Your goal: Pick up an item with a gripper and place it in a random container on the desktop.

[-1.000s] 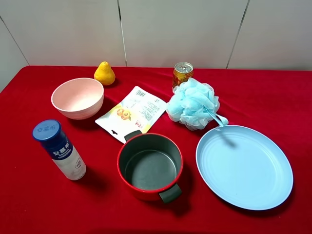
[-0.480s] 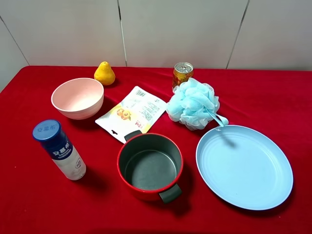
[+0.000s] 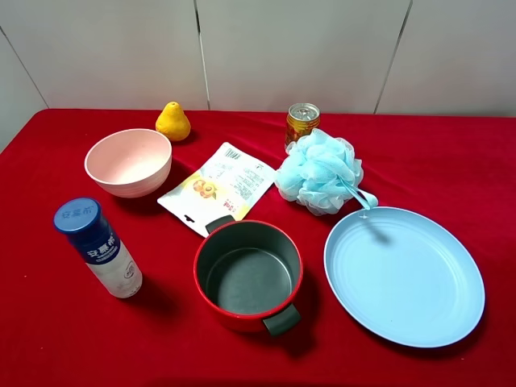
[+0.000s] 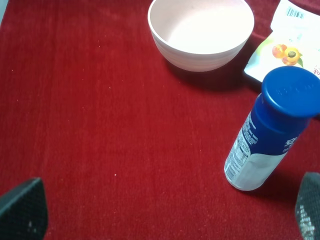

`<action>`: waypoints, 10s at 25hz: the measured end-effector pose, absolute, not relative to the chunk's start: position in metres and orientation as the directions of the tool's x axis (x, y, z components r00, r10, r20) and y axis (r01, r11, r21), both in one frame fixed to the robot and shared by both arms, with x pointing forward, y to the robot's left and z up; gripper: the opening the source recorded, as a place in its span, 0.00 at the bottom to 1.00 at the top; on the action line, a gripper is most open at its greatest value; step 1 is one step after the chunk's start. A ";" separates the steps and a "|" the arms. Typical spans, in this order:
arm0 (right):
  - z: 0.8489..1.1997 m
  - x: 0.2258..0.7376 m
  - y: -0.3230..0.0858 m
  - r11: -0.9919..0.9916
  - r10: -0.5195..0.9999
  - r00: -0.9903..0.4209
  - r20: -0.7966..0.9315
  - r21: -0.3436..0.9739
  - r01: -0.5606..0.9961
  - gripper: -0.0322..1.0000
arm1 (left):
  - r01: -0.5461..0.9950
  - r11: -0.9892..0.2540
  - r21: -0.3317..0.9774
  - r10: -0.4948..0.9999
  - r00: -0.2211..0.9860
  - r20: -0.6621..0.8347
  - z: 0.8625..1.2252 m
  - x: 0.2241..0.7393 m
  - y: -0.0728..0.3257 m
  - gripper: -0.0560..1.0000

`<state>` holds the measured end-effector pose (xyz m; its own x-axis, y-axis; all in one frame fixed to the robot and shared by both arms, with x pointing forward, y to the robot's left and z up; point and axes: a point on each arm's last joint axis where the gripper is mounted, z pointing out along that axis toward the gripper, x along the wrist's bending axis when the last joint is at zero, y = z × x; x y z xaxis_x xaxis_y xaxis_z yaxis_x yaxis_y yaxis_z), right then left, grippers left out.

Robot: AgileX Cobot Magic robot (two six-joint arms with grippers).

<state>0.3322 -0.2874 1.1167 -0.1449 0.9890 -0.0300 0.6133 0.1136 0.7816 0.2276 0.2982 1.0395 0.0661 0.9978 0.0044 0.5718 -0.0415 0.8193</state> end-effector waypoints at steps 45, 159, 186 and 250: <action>1.035 0.575 -0.195 0.453 0.849 -0.529 -0.006 0.525 0.721 0.70 | 0.572 -0.042 0.819 0.998 0.066 0.004 1.040 0.228 0.298 1.00; 1.020 0.540 -0.128 0.582 0.767 -0.632 0.113 0.294 0.758 0.36 | 0.572 -0.042 0.819 0.998 0.067 0.005 1.040 0.228 0.298 1.00; 1.031 0.432 -0.026 0.724 0.635 -0.758 0.149 0.228 0.651 0.35 | 0.572 -0.042 0.819 0.998 0.067 0.005 1.040 0.228 0.298 1.00; 1.065 0.424 -0.038 0.754 0.587 -0.809 -0.020 0.377 0.538 0.70 | 0.572 -0.042 0.819 0.998 0.067 0.005 1.040 0.228 0.298 1.00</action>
